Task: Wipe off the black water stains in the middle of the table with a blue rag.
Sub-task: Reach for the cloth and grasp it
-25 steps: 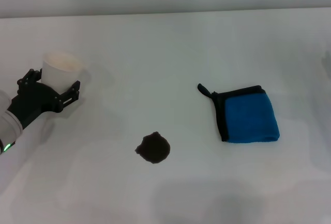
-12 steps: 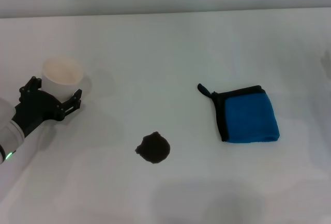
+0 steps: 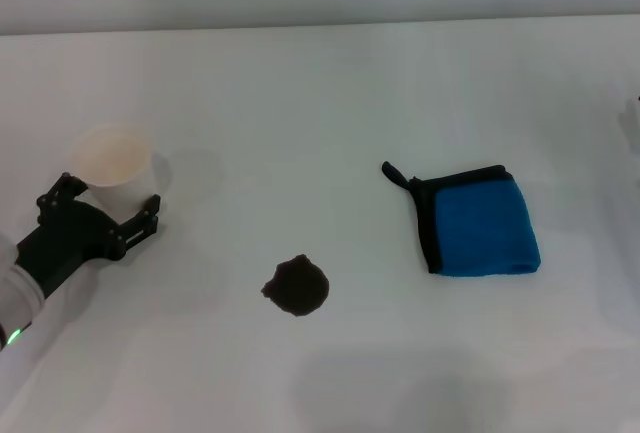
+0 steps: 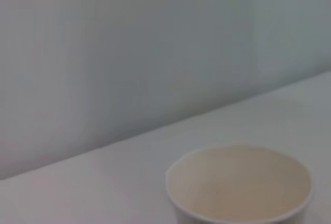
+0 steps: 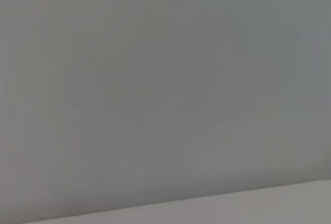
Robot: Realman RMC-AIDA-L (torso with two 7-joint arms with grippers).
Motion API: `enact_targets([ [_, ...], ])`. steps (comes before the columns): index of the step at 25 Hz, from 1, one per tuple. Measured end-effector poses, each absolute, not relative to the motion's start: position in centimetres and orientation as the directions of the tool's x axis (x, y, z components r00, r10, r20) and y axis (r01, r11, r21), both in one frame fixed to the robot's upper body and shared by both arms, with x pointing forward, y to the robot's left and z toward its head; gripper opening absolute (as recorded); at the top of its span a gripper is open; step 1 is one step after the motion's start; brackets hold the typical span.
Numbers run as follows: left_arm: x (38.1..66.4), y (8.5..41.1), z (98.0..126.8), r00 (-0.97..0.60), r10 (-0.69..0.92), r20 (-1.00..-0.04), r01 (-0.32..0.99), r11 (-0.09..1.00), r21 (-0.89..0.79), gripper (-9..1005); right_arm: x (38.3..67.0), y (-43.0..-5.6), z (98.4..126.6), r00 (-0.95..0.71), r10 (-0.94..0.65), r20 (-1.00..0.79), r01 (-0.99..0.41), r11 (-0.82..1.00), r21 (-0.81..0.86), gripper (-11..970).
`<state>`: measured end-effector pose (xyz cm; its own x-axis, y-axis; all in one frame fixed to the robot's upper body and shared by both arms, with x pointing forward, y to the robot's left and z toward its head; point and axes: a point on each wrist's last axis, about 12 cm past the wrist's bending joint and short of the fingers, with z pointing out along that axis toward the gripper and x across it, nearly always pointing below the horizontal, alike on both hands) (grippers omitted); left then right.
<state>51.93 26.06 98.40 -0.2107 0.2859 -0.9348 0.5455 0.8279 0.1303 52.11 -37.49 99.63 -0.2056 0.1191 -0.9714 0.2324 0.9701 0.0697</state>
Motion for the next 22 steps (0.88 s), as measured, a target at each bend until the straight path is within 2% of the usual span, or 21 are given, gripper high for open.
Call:
enact_targets([
  [14, 48.0, 27.7, 97.3, -0.226, 0.221, -0.949, 0.518, 0.852, 0.076, 880, 52.4, -37.2, 99.7, -0.204, 0.123, -0.971, 0.225, 0.971, 0.076, 854],
  [22, 44.3, 27.9, 97.7, -0.159, 0.084, -0.984, 0.525, 0.851, -0.012, 876, 53.4, -37.0, 100.4, -0.148, 0.31, -0.939, 0.227, 0.935, 0.273, 854],
])
